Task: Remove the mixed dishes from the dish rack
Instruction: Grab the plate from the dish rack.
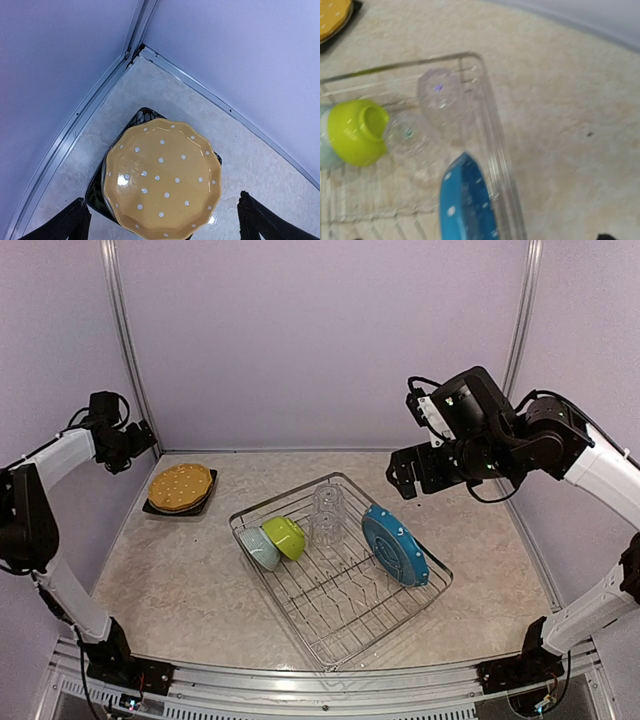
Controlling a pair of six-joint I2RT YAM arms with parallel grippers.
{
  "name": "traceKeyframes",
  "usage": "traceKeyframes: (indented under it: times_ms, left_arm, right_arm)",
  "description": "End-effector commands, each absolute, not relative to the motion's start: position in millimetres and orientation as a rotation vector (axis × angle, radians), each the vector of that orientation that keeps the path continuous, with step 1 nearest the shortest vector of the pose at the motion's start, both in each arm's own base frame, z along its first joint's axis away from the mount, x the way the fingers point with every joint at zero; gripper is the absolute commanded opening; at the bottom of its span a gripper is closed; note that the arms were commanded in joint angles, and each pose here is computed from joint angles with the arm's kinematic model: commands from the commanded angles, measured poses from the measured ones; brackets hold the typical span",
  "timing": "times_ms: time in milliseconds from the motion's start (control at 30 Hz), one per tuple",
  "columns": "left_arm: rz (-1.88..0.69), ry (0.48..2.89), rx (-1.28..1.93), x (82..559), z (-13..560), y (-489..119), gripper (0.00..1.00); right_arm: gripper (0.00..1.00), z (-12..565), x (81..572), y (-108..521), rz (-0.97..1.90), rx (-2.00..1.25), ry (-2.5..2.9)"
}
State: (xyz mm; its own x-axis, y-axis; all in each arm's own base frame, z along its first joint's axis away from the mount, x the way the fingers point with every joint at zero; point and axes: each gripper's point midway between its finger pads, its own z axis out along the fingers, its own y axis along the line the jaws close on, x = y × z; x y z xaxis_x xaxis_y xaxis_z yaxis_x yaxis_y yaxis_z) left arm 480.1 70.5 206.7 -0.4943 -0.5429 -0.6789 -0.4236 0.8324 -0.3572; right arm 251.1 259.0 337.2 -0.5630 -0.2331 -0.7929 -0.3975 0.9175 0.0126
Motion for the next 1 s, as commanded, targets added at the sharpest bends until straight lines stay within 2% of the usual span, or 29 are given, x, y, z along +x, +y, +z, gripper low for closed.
traceKeyframes:
  times_ms: [0,267,500,733,867,967]
  left_arm:
    - [-0.094,2.080,-0.595,464.9,252.8,59.9,0.99]
    - [-0.111,1.977,-0.476,432.4,304.1,33.8,0.99]
    - [-0.222,1.970,-0.417,404.9,312.1,-11.1,0.99]
    - [-0.251,1.988,-0.371,400.5,316.5,-32.2,0.99]
    - [-0.254,1.977,-0.355,400.3,322.7,-37.0,0.99]
    - [-0.256,1.975,-0.359,401.3,322.8,-38.2,0.99]
  right_arm:
    - [0.99,305.4,235.0,263.1,0.285,-0.498,2.332]
    - [0.98,258.7,212.5,267.6,0.296,-0.572,2.527]
    - [0.98,230.0,208.9,263.5,0.268,-0.591,2.613]
    - [0.98,215.7,218.7,262.5,0.214,-0.596,2.656]
    - [0.95,207.3,227.0,258.1,0.186,-0.597,2.674]
    - [0.88,202.0,231.5,261.2,0.189,-0.622,2.672]
